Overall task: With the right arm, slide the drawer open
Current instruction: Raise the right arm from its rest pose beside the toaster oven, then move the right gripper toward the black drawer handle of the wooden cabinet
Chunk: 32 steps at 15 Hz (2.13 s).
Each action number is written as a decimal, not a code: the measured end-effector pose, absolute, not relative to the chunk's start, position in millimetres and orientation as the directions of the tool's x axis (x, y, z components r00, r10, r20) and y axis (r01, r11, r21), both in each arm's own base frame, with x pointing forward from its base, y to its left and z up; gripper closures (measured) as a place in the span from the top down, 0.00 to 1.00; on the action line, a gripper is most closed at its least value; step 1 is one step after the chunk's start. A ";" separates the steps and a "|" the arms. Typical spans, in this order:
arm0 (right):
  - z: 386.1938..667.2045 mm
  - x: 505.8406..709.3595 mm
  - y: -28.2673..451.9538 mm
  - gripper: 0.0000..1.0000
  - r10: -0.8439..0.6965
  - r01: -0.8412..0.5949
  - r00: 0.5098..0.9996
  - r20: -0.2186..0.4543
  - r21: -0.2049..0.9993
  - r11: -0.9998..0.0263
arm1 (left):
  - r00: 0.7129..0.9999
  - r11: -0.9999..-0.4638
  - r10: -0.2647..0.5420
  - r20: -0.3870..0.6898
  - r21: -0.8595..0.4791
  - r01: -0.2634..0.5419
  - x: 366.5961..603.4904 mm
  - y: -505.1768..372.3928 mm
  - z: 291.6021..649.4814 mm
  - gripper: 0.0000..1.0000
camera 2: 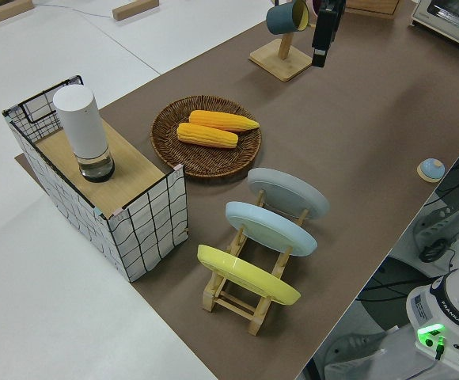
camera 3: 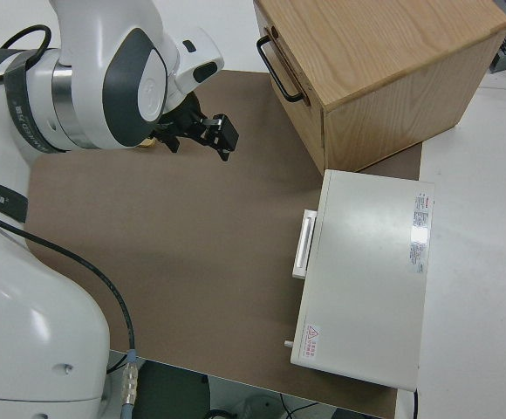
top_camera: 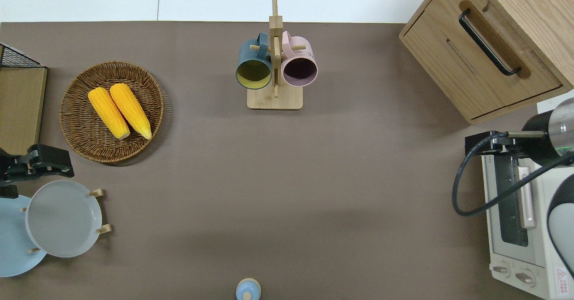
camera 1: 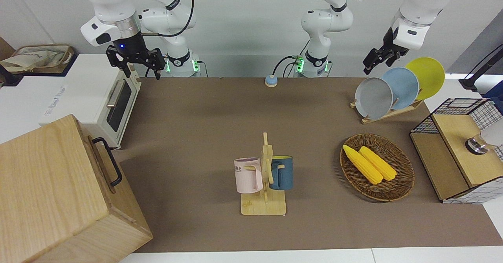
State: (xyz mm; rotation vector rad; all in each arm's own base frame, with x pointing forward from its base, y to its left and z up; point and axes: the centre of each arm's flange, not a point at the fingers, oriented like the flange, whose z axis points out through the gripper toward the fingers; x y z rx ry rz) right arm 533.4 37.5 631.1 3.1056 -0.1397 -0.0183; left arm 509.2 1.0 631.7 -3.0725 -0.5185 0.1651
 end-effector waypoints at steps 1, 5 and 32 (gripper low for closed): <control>631.2 533.4 37.6 0.99 -0.090 -0.090 0.996 -0.010 0.033 -0.995 | 0.939 -0.945 0.328 -0.101 -0.039 0.326 509.2 1.0 631.7 1.00; 631.2 533.1 41.0 0.99 -0.082 -0.082 0.997 -0.010 0.036 -0.996 | 0.939 -0.945 0.328 -0.101 -0.039 0.326 509.2 1.0 631.7 1.00; 509.8 564.7 170.7 0.99 0.369 0.348 0.907 -0.206 0.859 -0.376 | 0.939 -0.945 0.328 -0.101 -0.039 0.326 509.2 1.0 631.7 1.00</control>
